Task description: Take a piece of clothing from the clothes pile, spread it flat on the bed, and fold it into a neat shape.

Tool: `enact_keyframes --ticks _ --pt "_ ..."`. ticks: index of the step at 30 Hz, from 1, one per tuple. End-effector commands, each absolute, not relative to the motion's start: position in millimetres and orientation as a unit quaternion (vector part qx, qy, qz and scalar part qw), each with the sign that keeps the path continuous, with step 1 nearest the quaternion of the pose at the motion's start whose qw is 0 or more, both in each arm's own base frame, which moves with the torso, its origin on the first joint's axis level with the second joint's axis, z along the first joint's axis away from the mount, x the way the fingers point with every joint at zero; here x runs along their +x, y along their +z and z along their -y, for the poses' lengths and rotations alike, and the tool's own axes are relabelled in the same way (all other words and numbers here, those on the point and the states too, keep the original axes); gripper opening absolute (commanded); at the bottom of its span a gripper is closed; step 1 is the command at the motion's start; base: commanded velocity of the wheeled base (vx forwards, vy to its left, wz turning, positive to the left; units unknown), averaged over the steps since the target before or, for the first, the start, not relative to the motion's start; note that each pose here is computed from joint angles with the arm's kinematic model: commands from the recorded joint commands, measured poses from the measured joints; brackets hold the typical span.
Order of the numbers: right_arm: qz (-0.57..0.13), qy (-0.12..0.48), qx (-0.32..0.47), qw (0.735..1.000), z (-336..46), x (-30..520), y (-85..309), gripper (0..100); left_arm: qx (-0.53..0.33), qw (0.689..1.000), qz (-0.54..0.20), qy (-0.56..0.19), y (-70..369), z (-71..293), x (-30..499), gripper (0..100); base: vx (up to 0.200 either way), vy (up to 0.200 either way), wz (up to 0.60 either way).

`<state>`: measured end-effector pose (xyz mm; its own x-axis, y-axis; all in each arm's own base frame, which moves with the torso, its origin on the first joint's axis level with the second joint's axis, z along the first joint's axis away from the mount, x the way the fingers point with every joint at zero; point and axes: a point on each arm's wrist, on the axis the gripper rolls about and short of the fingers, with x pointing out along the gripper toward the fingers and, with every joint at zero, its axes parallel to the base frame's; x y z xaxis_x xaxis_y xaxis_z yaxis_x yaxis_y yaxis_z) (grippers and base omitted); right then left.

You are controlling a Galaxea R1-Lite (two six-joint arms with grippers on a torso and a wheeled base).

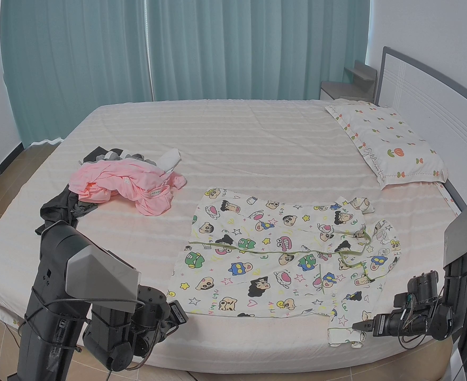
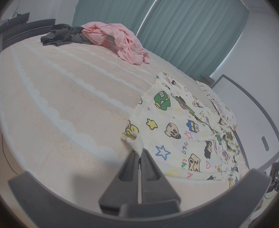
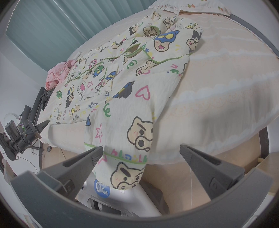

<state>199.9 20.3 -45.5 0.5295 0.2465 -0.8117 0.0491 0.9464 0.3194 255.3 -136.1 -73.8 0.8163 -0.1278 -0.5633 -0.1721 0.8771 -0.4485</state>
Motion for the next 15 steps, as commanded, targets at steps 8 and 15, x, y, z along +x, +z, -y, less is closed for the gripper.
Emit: enact_keyframes --ticks 8,15 --pt "-0.493 0.069 0.142 0.855 -43.2 192.0 -44.0 100 -0.249 0.925 -0.285 0.034 -70.5 132.4 256.2 0 0.0 0.0 0.0" --pt "-0.491 0.06 0.135 0.858 -52.7 190.4 -44.9 0 -0.25 0.926 -0.279 0.043 -70.2 130.7 257.5 0 0.0 0.0 0.0"
